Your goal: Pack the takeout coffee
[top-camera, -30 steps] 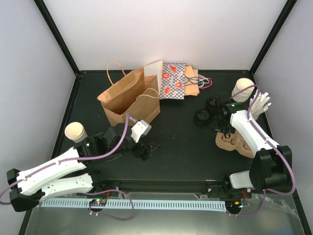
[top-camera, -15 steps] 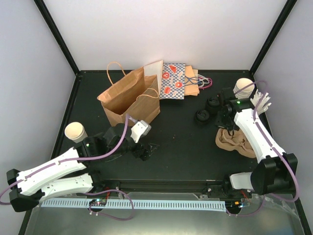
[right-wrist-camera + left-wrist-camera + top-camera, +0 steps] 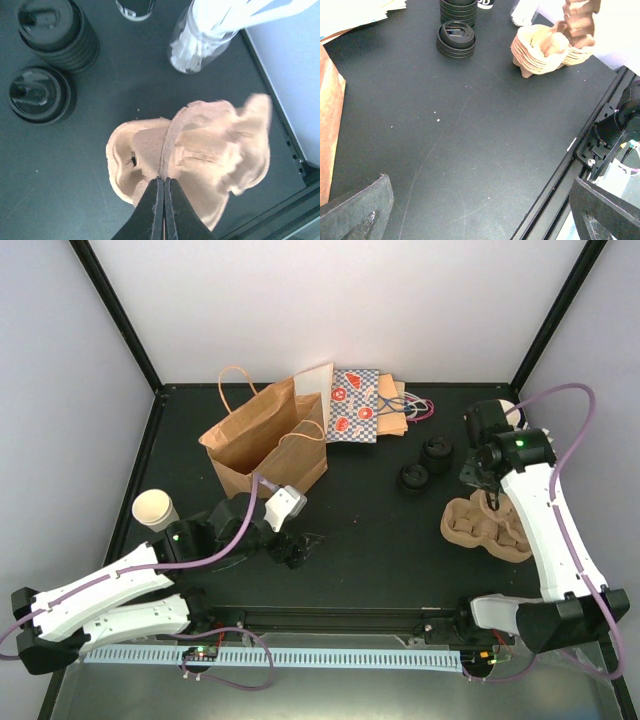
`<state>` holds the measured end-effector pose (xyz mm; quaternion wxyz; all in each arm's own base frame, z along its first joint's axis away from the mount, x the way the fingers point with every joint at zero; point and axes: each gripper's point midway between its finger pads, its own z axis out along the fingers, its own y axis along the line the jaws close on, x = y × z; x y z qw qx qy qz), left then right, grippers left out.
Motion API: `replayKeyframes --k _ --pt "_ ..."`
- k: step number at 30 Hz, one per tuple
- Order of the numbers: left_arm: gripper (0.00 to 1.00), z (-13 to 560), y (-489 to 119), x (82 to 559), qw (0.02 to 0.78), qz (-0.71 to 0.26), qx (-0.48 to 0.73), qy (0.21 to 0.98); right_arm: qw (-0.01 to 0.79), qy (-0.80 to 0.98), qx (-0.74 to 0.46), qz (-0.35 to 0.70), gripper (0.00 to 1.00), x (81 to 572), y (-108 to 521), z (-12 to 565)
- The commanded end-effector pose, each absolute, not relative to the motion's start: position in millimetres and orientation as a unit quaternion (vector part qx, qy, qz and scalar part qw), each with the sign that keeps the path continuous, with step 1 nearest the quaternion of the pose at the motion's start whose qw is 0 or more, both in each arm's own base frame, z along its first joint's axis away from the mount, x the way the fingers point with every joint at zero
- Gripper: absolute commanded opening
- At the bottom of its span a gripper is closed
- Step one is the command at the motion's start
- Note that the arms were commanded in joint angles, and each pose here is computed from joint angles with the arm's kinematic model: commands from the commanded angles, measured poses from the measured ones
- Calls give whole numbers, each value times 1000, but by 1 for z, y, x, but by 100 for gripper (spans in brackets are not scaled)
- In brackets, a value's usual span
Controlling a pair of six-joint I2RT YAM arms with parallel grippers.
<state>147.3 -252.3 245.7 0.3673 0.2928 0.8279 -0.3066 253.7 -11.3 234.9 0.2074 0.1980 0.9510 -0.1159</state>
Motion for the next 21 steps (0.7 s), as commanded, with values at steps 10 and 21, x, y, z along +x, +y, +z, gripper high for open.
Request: replayKeyframes --k 10,21 --pt "99 258 -241 155 396 -299 258 829 291 949 122 -7 1 244 33 319" --pt "99 287 -201 173 447 -236 196 840 260 955 -114 91 1 225 184 301"
